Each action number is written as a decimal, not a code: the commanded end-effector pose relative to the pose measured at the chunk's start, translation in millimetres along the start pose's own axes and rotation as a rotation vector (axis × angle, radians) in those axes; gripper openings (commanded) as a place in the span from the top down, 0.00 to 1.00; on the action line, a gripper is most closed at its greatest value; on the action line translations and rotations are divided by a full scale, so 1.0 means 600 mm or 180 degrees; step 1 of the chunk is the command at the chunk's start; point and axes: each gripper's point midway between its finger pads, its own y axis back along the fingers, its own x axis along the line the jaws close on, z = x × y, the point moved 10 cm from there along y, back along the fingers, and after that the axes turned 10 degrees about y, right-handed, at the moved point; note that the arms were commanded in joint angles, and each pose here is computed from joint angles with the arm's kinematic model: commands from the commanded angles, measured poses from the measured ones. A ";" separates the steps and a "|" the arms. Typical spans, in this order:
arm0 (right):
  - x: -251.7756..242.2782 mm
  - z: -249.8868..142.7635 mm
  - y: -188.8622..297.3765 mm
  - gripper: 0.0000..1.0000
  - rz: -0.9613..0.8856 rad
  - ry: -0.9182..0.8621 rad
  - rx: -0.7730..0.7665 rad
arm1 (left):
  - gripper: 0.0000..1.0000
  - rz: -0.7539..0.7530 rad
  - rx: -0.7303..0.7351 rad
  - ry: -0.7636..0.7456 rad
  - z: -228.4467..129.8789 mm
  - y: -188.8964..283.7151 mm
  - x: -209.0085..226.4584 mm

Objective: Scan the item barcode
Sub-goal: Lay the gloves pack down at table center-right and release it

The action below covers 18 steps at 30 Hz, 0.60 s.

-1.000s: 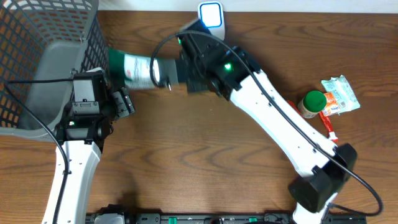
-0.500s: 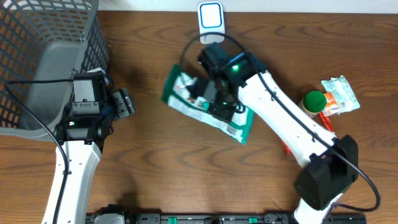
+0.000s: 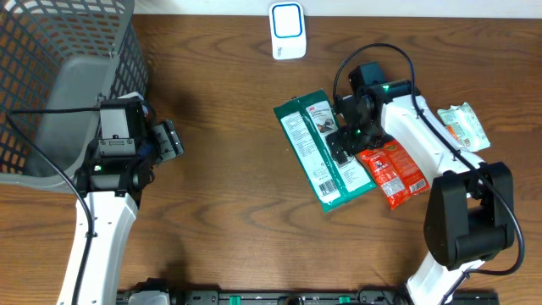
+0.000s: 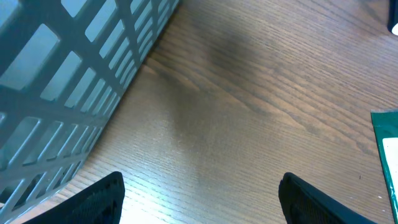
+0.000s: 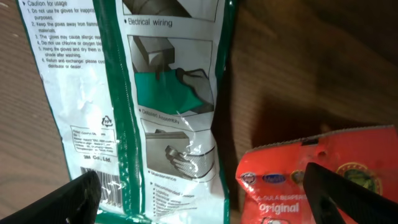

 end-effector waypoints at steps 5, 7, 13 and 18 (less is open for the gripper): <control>0.021 -0.001 0.159 0.01 -0.0026 -0.0037 -0.0838 | 0.20 0.0027 -0.0044 -0.0019 0.005 0.003 0.001; 0.027 -0.010 0.180 0.01 -0.0053 -0.0019 -0.0938 | 0.20 0.0027 -0.0044 -0.0019 0.005 0.003 0.001; 0.031 -0.017 0.199 0.01 -0.0092 -0.0003 -0.1039 | 0.20 0.0027 -0.0044 -0.0019 0.005 0.003 0.001; 0.031 -0.017 0.198 0.01 -0.0091 -0.0003 -0.1035 | 0.20 0.0027 -0.0044 -0.0019 0.005 0.003 0.001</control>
